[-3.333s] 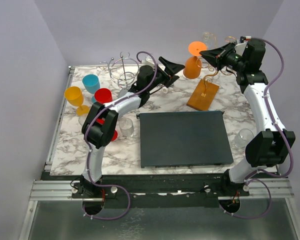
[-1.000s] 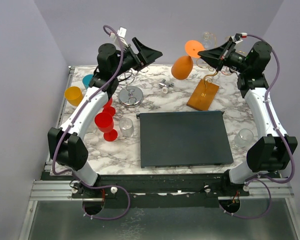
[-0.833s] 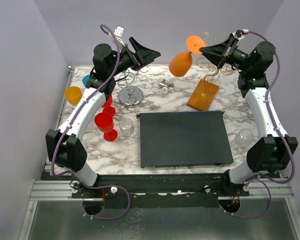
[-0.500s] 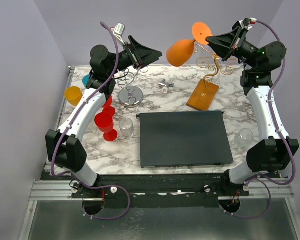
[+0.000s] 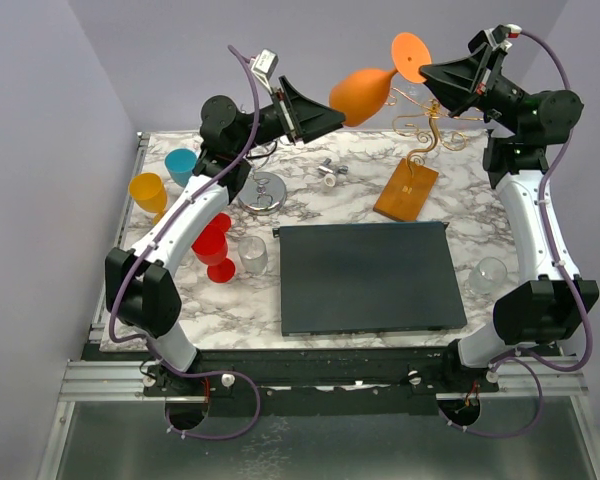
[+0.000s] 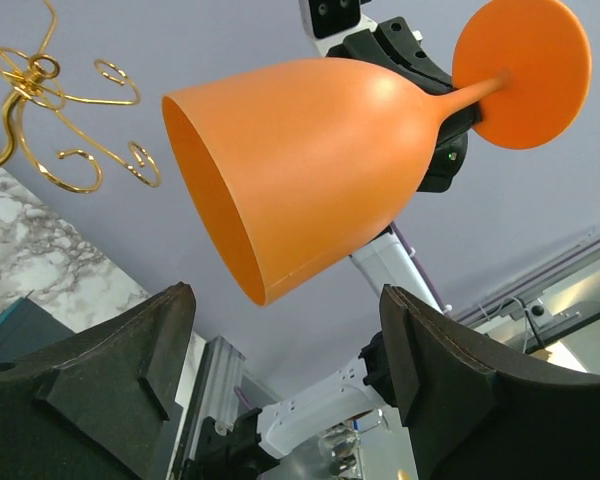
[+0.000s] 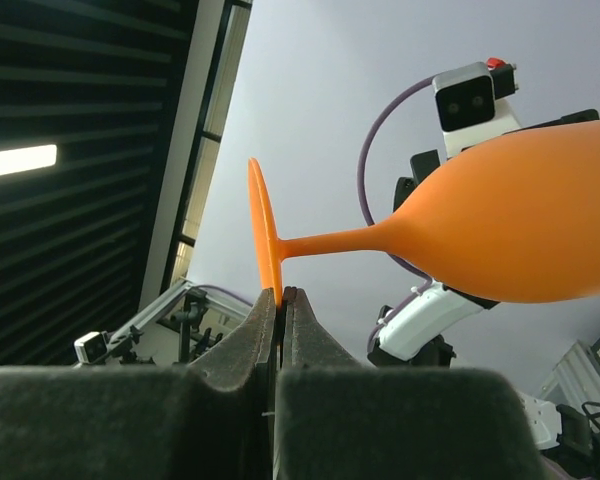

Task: Take the wine glass off the wine glass rack
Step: Place the wine glass at the center of the board.

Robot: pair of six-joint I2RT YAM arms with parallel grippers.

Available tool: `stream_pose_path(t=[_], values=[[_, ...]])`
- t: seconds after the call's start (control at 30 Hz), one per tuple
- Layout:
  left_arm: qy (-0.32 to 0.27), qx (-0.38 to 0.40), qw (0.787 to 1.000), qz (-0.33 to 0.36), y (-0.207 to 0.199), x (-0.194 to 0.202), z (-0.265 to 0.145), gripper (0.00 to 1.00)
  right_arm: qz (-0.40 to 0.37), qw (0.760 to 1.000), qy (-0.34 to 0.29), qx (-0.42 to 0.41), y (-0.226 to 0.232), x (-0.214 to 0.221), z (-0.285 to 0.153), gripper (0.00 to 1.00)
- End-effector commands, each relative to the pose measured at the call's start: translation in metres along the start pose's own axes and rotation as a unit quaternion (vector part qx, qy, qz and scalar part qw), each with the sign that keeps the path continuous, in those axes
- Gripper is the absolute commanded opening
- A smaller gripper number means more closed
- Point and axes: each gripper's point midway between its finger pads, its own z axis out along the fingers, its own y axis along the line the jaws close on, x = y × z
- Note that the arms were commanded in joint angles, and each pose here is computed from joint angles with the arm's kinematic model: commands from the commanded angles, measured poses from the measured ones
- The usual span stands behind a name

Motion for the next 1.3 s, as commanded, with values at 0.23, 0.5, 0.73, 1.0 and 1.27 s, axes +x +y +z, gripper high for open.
stream_pose_path(t=[0.23, 0.5, 0.73, 1.0, 1.27], values=[[-0.013, 0.112, 0.993, 0.041, -0.053, -0.008, 0.009, 0.77, -0.006, 0.999, 0.022, -0.025, 0.009, 0.014, -0.003, 0.01], [-0.023, 0.144, 0.989, 0.031, -0.064, -0.008, 0.011, 0.60, -0.002, 0.999, 0.025, -0.026, 0.005, 0.014, -0.004, 0.01], [-0.042, 0.138, 0.989, 0.029, -0.063, -0.002, 0.006, 0.34, -0.012, 1.000, 0.021, 0.016, -0.022, 0.014, -0.008, 0.01], [-0.053, 0.112, 0.991, 0.043, -0.073, 0.000, -0.006, 0.01, -0.056, 0.992, -0.020, 0.107, -0.066, -0.001, -0.012, 0.23], [-0.079, -0.064, 0.990, 0.096, -0.070, -0.009, -0.029, 0.00, -0.157, 0.964, -0.086, 0.198, -0.078, -0.021, -0.022, 0.80]])
